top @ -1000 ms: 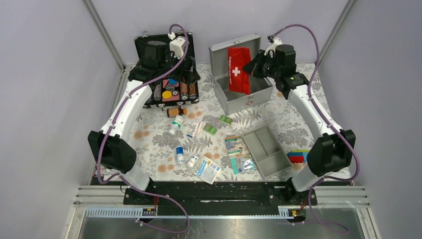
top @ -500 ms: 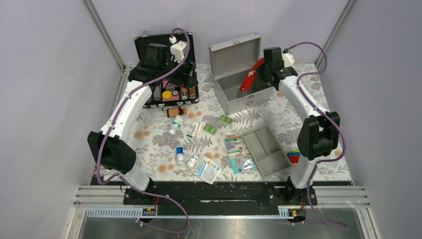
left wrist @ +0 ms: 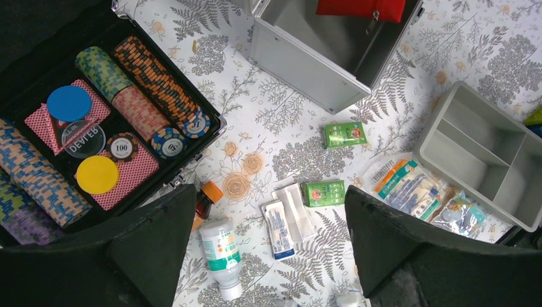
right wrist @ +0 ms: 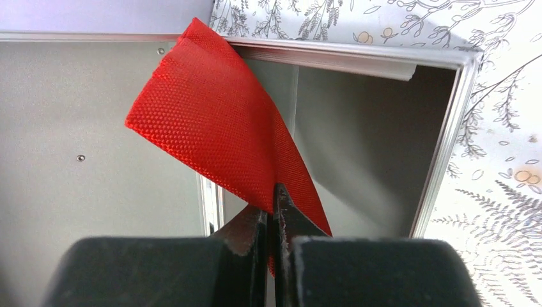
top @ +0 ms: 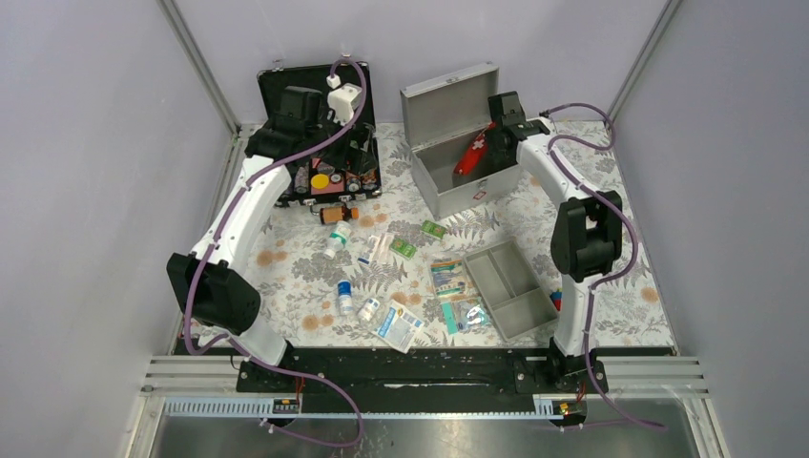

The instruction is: Organize the medicine kit

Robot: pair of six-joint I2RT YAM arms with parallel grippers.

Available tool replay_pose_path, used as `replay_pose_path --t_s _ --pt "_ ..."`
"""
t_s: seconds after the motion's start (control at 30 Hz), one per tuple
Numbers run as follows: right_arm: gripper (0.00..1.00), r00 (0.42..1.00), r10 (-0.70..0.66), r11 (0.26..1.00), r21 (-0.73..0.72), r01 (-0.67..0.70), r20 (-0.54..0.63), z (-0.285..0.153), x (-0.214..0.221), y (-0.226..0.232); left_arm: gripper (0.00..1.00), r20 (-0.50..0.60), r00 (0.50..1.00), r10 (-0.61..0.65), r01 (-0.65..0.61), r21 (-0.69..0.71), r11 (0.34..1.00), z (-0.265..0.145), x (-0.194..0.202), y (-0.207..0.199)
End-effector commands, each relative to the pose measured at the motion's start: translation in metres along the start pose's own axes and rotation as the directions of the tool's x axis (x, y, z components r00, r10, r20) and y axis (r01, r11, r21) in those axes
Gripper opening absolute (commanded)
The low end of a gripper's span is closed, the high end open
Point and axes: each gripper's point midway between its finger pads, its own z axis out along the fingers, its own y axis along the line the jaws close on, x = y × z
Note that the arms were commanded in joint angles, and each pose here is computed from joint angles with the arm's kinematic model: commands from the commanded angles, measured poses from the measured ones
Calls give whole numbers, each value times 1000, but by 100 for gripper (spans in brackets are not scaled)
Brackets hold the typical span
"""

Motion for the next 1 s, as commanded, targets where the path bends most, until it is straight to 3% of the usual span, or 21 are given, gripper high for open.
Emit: replay_pose_path --t_s 0.0,0.37,0.8,0.9,0.93,0.97 --pt "0 992 96 995 2 -97 82 -1 -6 16 85 16 999 39 -39 -14 999 -9 -4 -4" --pt "0 992 112 994 5 -113 52 -22 29 19 85 8 997 72 -72 -13 997 -9 -2 -8" --pt "0 985 77 995 52 -86 157 13 16 8 85 -17 996 88 -89 -6 996 -7 5 -10" --pt "27 987 76 994 66 -86 141 17 22 3 85 -30 995 97 -97 -5 995 -6 8 -10" --pt "65 987 75 994 70 -86 139 17 22 1 85 -36 995 98 -98 -9 995 -5 10 -9" --pt "95 988 75 994 74 -85 137 16 22 -1 85 -45 994 96 -97 -17 995 -4 13 -7"
